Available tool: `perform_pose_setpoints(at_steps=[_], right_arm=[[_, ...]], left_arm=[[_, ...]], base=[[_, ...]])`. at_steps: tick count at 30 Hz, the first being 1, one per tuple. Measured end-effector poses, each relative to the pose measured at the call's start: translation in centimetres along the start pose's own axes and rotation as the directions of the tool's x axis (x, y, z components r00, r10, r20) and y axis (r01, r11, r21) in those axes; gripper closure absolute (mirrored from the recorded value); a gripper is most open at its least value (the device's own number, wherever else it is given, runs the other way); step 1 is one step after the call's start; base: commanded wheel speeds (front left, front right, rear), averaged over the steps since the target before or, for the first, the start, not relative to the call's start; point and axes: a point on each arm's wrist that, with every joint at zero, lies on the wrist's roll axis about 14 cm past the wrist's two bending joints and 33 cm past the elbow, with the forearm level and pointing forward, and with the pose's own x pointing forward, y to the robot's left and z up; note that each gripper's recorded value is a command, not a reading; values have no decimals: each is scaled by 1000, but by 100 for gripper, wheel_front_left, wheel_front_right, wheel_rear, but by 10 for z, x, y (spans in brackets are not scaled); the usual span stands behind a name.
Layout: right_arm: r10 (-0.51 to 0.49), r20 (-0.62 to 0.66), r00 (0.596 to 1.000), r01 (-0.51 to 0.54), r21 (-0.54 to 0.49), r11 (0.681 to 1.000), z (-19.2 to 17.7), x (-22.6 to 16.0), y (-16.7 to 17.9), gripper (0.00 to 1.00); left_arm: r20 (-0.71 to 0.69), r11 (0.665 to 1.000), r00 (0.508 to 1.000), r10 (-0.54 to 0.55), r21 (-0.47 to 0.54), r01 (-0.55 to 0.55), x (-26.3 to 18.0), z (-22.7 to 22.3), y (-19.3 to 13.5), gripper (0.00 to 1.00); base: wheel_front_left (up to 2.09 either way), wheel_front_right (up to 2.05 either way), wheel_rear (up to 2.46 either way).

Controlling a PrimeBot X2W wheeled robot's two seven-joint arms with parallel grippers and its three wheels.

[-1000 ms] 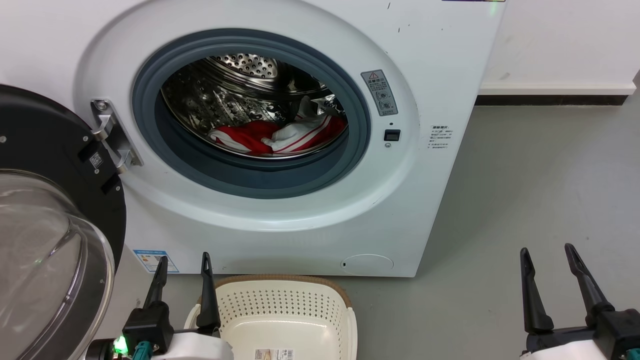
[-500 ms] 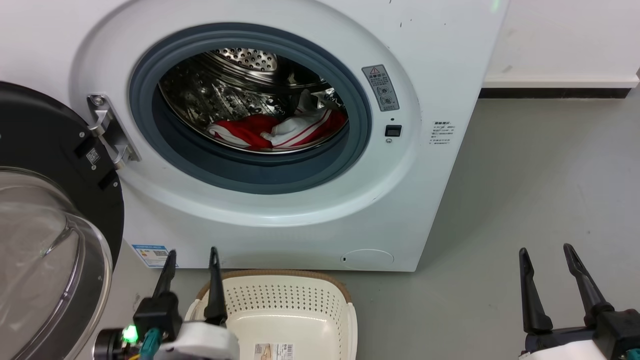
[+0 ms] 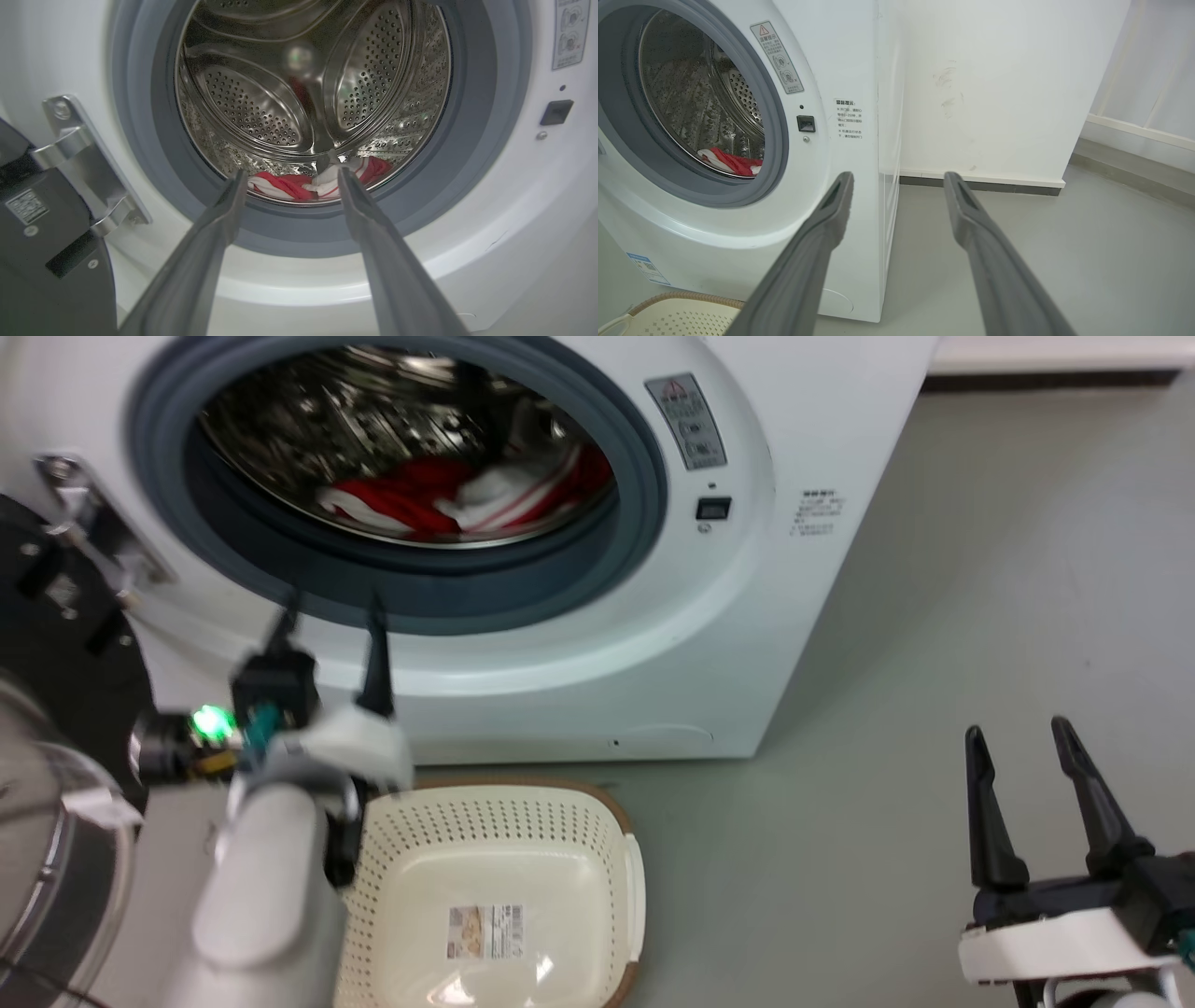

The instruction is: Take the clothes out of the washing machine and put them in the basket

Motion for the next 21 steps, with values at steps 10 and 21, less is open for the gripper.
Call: perform_pose_setpoints(at_steps=[10, 21], right_arm=[[-42, -52, 998, 43, 8, 999, -28, 30, -16, 0], [-110, -141, 984, 112, 4, 994, -70, 47, -42, 0]], left_arm=[[-90, 991, 993, -78, 106, 87, 116, -19, -3, 0], [-338, 978, 933, -125, 116, 173, 212, -94, -11, 0]], base=[[0, 0, 0], [0, 0, 0]])
